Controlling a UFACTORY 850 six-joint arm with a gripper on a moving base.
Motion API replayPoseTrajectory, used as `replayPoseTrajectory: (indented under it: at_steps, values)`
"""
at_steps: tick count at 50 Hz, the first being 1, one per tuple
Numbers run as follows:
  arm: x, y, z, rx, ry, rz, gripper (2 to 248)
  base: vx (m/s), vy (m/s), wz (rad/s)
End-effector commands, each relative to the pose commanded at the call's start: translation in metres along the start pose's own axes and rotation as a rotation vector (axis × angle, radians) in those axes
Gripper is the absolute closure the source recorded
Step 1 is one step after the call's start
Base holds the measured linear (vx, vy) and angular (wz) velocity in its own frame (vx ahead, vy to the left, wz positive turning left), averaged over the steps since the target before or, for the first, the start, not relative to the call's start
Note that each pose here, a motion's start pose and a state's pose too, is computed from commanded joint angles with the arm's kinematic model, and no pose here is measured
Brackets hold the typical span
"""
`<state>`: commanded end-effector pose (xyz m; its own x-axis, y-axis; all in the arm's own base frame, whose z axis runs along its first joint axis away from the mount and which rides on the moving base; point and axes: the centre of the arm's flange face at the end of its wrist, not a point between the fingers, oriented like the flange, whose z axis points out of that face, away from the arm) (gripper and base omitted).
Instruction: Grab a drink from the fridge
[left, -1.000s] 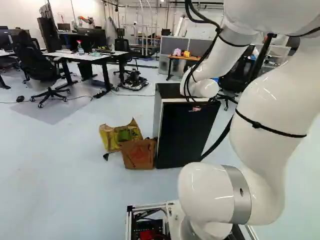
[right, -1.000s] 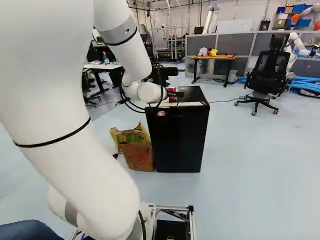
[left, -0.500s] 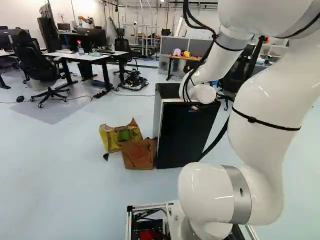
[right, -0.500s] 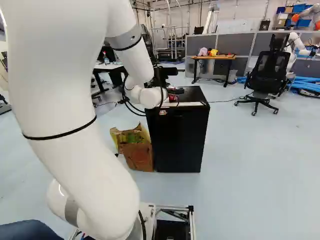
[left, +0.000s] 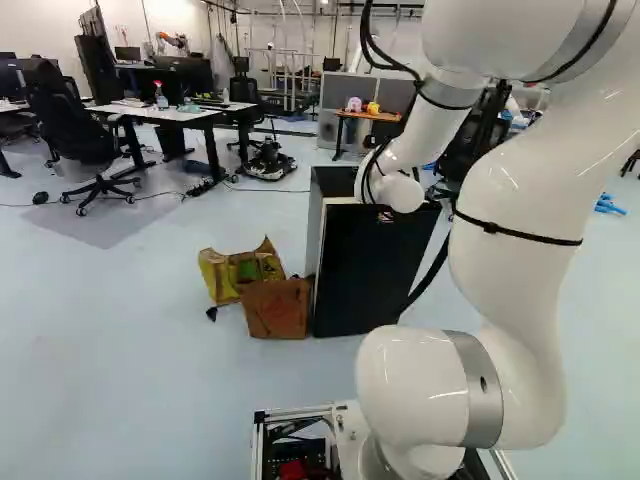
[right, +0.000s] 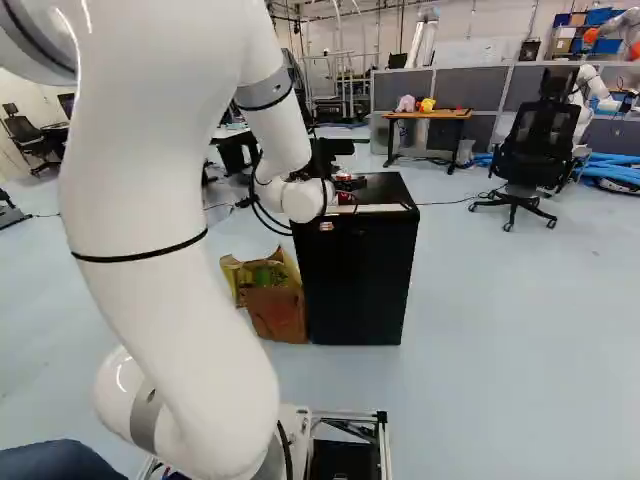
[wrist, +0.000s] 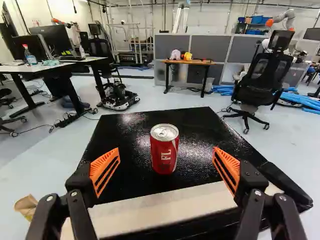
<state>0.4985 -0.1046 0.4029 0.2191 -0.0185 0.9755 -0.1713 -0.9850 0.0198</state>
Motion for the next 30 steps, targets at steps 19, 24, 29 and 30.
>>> replayPoseTrajectory:
  at_steps: [19,24,29,30]
  values:
    - [-0.013,-0.002,0.023,0.006,0.017,0.000,3,0.000,0.000,0.000]
    - [-0.016,-0.003,0.028,0.007,0.031,0.000,3,0.000,0.000,0.000]
    - [-0.019,-0.004,0.034,0.008,0.046,0.000,3,0.000,0.000,0.000]
    - [-0.019,-0.004,0.035,0.009,0.049,0.000,3,0.000,0.000,0.000]
